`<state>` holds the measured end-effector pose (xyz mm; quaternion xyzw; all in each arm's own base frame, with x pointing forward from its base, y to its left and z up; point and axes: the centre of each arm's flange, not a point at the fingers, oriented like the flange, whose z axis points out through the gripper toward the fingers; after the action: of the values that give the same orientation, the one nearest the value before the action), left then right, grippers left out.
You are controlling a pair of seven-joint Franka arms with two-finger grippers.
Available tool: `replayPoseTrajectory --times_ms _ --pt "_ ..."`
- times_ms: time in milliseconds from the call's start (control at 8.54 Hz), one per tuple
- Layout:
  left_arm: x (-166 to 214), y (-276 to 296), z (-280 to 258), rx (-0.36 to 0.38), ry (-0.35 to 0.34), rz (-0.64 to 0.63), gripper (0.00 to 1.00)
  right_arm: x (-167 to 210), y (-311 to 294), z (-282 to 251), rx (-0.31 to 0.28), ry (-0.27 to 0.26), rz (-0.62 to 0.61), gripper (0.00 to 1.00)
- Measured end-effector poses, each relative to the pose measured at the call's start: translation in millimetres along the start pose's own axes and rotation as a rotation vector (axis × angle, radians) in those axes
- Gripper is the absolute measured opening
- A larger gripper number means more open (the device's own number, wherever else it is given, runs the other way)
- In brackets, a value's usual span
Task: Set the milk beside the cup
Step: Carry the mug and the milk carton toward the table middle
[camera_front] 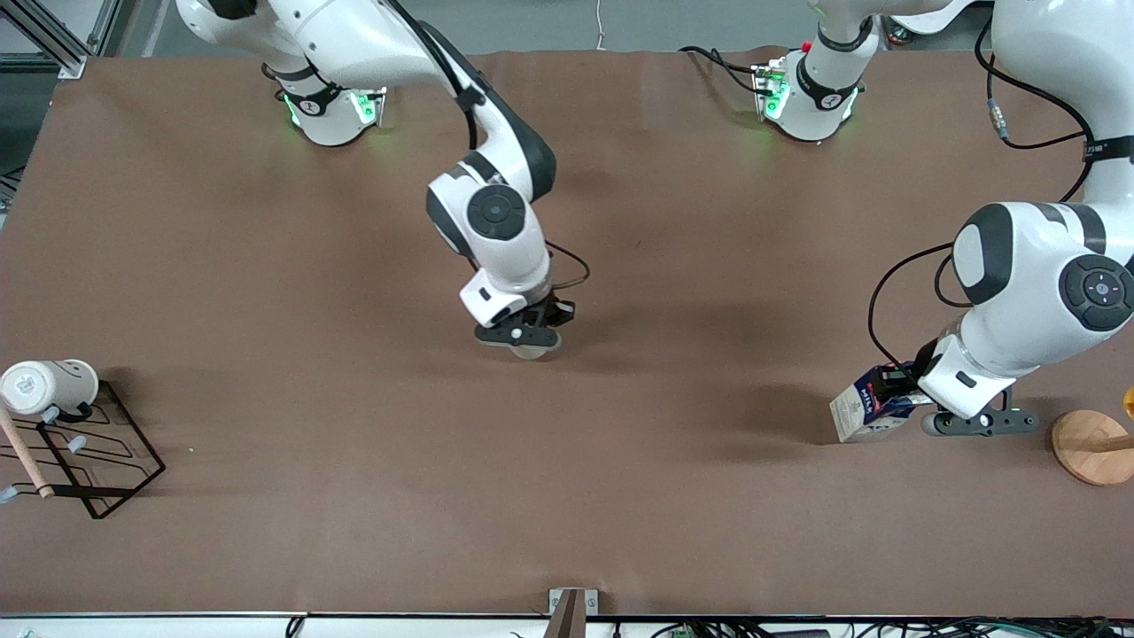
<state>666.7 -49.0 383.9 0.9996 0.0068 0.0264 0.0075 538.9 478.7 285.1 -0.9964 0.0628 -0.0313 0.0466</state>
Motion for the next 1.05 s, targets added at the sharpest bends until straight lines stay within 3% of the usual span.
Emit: replayPoseTrajectory --times_ms 351,1054 --pt "2.3 17.2 -24.5 -0.008 -0.023 -0.025 0.50 11.1 -8.1 13.8 0.003 0.012 0.002 0.07" --pt "-14.9 125.0 -43.5 -0.086 -0.023 -0.120 0.50 14.5 -9.9 9.9 -0.032 0.030 -0.027 0.96"
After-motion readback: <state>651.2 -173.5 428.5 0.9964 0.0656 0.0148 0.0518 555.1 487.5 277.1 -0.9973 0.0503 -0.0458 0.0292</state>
